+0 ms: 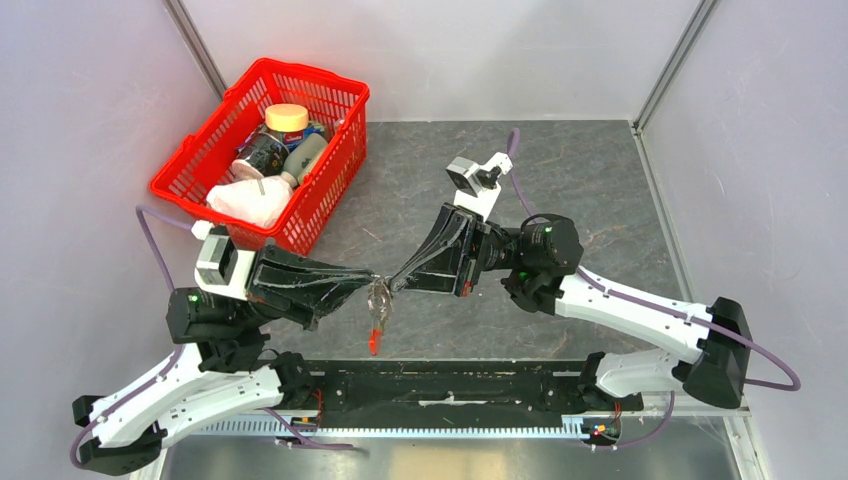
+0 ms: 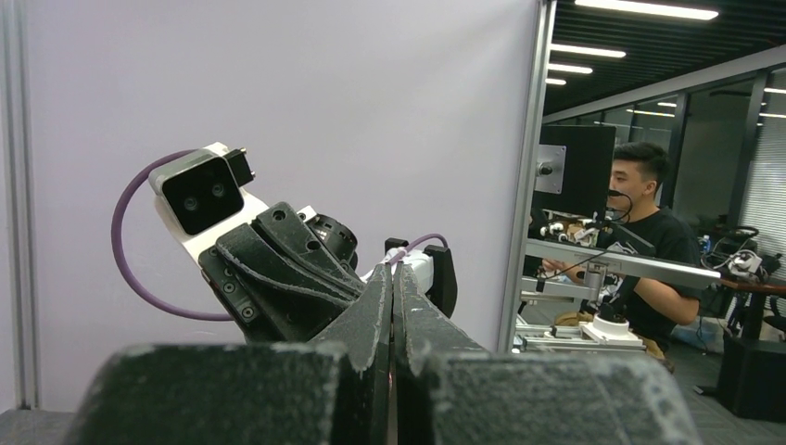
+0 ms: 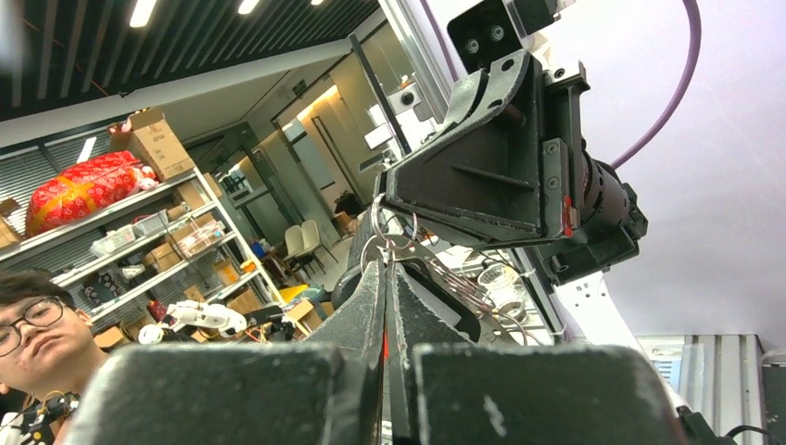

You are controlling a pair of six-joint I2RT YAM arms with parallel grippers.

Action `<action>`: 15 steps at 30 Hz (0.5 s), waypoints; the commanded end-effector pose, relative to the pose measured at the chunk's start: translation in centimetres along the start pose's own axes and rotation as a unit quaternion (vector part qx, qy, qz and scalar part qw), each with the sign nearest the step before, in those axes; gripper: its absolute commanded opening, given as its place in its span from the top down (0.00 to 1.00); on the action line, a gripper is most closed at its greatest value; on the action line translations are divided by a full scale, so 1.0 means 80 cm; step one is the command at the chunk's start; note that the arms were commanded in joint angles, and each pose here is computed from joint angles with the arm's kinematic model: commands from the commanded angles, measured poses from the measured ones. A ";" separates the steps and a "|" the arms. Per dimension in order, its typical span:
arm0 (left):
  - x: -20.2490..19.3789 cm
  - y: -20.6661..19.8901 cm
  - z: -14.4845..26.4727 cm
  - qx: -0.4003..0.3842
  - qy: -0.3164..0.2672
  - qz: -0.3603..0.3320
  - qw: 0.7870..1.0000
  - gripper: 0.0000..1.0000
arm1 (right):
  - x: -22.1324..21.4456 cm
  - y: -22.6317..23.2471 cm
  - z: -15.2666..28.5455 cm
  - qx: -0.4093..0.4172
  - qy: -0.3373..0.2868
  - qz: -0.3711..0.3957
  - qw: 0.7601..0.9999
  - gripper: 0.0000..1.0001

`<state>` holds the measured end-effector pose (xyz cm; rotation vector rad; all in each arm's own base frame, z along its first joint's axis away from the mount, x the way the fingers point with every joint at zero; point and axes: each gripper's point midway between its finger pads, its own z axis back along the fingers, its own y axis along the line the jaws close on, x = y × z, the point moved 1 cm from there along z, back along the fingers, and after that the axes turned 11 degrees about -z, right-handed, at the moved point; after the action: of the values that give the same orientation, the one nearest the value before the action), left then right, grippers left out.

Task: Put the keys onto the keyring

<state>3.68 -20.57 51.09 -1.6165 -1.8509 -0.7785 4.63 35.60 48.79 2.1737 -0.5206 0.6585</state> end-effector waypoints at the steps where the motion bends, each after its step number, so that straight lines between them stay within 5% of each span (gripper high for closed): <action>1: 0.024 -0.009 -0.006 -0.017 -0.026 -0.001 1.000 0.98 | 0.013 0.039 -0.007 0.026 0.001 0.045 0.999 1.00; 15: -0.028 0.007 0.001 0.007 0.039 0.007 0.999 0.98 | 0.015 0.044 0.011 -0.054 0.005 0.093 0.994 1.00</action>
<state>4.07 -21.65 49.94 -1.5953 -1.7918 -0.8078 4.37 34.35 48.94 2.0598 -0.6182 0.6864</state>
